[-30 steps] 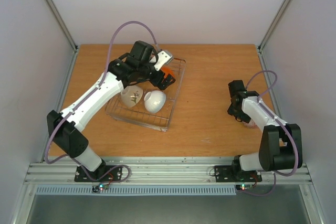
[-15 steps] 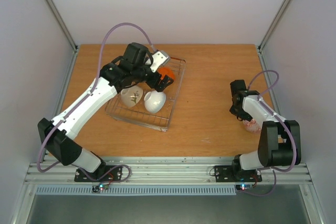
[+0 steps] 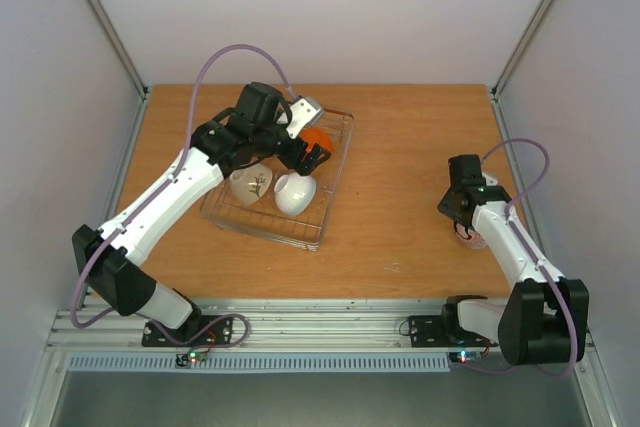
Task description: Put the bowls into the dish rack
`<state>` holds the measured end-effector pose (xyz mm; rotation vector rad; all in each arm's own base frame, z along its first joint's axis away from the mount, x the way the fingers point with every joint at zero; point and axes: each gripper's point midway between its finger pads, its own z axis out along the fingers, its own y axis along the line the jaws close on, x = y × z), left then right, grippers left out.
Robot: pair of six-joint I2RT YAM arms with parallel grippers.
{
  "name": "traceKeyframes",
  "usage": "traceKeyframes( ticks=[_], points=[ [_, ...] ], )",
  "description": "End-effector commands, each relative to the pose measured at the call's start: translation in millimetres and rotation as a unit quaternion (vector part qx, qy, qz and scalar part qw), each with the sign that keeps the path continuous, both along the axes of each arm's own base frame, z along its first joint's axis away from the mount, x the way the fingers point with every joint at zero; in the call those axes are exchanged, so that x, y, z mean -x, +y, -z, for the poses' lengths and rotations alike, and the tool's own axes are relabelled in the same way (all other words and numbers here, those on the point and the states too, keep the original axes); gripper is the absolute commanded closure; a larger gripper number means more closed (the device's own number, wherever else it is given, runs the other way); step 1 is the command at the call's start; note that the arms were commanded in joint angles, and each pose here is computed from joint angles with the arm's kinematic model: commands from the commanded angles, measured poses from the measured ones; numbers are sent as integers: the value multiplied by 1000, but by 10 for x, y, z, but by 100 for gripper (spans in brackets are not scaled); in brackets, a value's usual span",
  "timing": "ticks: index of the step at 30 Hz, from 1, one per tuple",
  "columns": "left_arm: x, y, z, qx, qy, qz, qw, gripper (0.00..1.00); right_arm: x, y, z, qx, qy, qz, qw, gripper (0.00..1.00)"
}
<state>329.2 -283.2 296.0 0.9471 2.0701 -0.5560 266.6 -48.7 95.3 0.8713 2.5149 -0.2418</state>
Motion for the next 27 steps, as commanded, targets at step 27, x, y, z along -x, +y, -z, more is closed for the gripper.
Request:
traceKeyframes(
  ticks=[27],
  points=[
    [-135, -101, 172, 0, 11, -3, 1000, 1, -420, 1843, -196, -39, -28, -269, 962, 99]
  ],
)
